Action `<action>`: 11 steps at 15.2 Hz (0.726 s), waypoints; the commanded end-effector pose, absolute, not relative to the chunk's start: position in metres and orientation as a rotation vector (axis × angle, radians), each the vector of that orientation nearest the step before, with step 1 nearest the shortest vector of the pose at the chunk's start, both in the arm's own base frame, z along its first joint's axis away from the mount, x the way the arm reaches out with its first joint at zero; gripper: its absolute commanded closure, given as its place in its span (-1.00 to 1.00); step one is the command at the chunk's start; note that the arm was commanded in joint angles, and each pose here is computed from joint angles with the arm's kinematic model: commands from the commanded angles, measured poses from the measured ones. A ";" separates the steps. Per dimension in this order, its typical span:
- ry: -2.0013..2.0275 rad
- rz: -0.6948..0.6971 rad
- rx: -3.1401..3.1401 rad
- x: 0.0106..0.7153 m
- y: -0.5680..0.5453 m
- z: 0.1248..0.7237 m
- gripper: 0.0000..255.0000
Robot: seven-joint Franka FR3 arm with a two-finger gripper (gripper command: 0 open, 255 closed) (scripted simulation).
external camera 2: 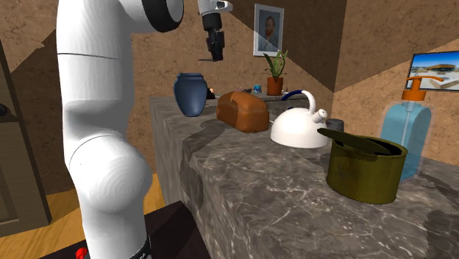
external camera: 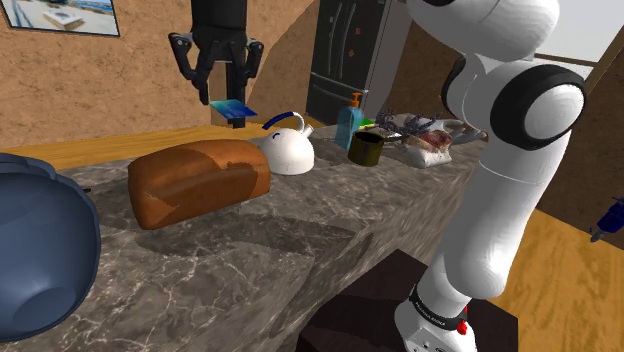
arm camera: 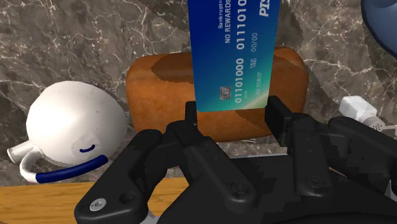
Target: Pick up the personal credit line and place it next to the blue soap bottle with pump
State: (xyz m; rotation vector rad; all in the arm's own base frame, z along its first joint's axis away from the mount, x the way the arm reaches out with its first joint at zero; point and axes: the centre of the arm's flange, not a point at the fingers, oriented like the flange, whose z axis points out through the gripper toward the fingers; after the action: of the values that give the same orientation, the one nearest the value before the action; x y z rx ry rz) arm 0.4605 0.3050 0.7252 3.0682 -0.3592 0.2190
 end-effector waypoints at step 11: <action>-0.360 0.218 3.068 0.490 0.177 0.735 1.00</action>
State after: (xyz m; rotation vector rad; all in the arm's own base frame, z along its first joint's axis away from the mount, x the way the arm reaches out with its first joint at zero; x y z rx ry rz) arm 0.4890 0.1904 0.7377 3.0669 -0.3622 0.2181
